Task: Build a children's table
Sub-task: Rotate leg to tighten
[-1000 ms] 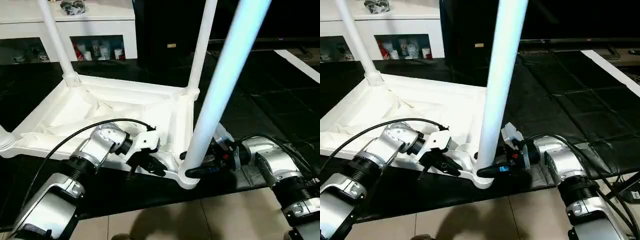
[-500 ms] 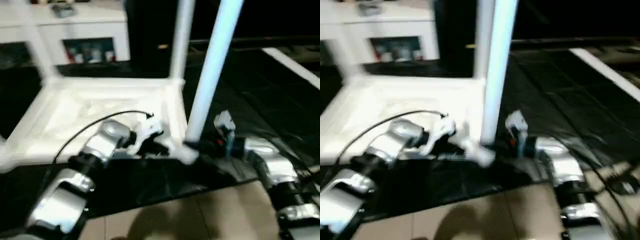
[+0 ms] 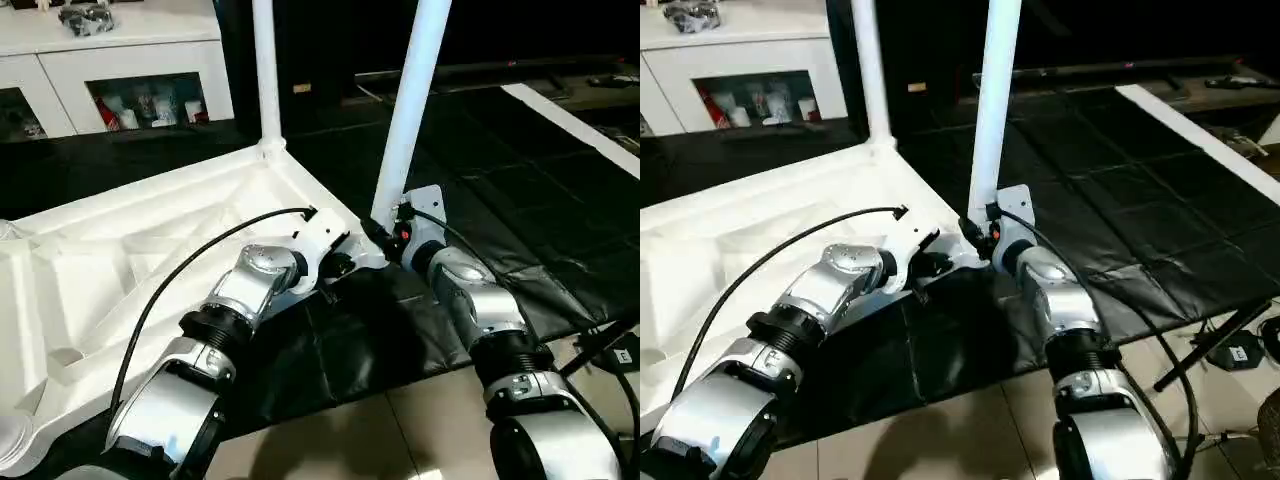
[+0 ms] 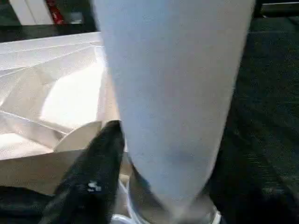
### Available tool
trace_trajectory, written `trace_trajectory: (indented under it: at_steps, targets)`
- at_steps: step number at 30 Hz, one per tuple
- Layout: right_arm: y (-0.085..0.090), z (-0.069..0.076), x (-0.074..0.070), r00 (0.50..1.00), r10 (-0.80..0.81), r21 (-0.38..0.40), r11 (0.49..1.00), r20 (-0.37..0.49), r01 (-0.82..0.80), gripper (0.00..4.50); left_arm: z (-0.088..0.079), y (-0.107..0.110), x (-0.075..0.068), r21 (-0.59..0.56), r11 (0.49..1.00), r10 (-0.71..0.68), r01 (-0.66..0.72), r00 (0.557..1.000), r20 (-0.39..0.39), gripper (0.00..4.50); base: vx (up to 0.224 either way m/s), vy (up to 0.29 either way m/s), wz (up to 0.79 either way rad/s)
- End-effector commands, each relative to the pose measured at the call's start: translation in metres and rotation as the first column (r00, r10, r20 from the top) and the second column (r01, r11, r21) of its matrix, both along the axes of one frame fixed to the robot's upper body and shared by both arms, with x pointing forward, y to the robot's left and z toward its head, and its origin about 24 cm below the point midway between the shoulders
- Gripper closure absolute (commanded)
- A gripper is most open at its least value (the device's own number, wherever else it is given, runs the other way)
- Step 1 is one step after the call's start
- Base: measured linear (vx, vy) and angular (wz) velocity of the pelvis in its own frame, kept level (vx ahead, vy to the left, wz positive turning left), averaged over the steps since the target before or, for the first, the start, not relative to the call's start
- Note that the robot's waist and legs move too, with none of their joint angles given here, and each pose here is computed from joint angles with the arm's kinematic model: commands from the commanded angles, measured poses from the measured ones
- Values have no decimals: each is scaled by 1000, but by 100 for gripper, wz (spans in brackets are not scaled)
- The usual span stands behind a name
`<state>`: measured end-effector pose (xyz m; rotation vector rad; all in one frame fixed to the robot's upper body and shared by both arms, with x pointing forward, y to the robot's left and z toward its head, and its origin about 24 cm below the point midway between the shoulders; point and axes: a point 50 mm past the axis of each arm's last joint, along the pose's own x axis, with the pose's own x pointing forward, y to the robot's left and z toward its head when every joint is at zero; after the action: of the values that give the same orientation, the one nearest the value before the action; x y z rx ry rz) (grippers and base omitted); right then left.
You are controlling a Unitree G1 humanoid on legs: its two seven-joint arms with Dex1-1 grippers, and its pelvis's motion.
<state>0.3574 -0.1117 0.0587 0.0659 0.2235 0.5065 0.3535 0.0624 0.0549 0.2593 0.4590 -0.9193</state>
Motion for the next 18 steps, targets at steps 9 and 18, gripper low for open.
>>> trace_trajectory:
  at_steps: [9,18]
  targets:
    - [-1,-6,-29,928,373,29,927,30,-373,89,9,9,-7,-3,967,-256,256,966,22,450,0,0,0]
    - [-41,4,-50,722,691,-80,720,-10,-690,44,15,33,-22,43,809,-585,587,810,-50,450,0,0,0]
